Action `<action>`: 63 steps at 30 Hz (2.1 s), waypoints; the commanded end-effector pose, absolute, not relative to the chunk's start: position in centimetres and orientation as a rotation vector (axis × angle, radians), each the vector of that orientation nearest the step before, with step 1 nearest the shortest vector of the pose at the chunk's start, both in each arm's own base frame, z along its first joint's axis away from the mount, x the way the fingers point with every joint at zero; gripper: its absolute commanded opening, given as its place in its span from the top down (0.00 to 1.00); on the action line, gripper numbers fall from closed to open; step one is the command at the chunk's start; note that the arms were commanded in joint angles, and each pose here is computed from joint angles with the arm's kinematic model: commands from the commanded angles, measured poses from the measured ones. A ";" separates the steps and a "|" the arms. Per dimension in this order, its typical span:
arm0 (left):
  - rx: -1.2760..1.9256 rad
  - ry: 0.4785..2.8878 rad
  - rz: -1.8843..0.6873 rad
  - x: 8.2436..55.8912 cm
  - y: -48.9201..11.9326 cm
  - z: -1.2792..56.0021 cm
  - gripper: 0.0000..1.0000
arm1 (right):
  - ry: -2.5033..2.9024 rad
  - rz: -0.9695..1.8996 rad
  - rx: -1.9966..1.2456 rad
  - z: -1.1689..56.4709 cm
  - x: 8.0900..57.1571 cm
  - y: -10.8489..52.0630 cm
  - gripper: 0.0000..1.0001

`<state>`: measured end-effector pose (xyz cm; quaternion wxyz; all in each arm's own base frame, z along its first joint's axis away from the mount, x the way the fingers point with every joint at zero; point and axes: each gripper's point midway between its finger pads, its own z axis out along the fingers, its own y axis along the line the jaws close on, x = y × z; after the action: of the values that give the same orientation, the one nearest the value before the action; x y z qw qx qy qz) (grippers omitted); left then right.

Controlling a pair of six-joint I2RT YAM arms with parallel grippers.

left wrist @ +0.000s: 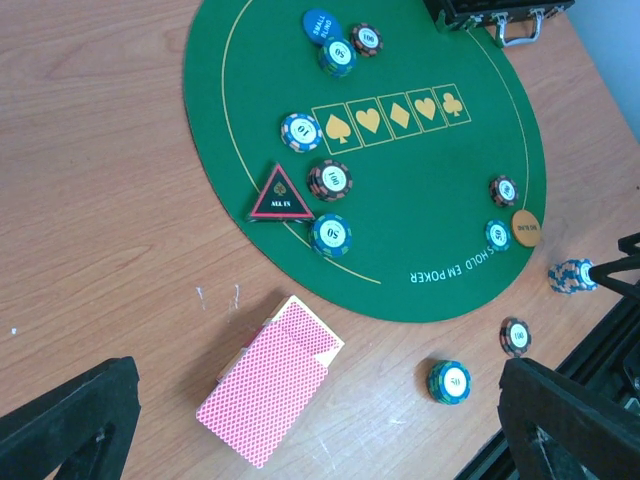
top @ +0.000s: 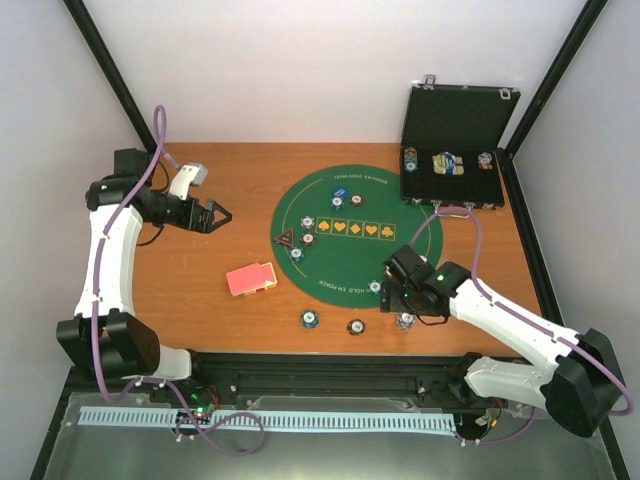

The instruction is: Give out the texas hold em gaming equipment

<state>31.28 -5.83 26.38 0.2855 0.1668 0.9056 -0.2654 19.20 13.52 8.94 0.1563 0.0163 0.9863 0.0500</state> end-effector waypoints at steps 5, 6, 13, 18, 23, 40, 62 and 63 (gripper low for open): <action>0.463 2.425 -0.732 30.6 -6.0 25.9 0.00 | 2.856 0.126 0.146 6.7 17.6 12.4 0.12; 0.467 2.425 -0.728 30.6 -6.0 25.9 0.00 | 2.859 0.123 0.147 6.4 17.6 12.4 0.12; 0.469 2.423 -0.716 30.6 -5.9 26.0 0.00 | 2.880 0.123 0.154 4.4 17.4 12.5 0.21; 0.464 2.422 -0.717 30.8 -5.9 26.0 0.00 | 2.891 0.113 0.141 3.8 17.3 12.5 0.31; 0.464 2.417 -0.715 30.9 -5.9 26.2 0.00 | 2.885 0.105 0.133 4.0 17.5 12.5 0.42; 0.474 2.408 -0.693 30.6 -5.8 26.7 0.00 | 2.900 0.044 0.141 3.5 17.3 11.7 0.55; 0.473 2.407 -0.690 30.8 -5.7 26.7 0.00 | 2.715 0.081 0.080 13.4 24.6 13.4 0.73; 0.473 2.407 -0.692 30.8 -5.8 26.7 0.00 | 2.703 0.089 0.070 14.0 25.8 13.8 0.73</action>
<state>30.88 -5.90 25.26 0.2716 0.1646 0.9090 -0.2699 21.95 13.51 11.62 0.1822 0.0382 0.9817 0.0400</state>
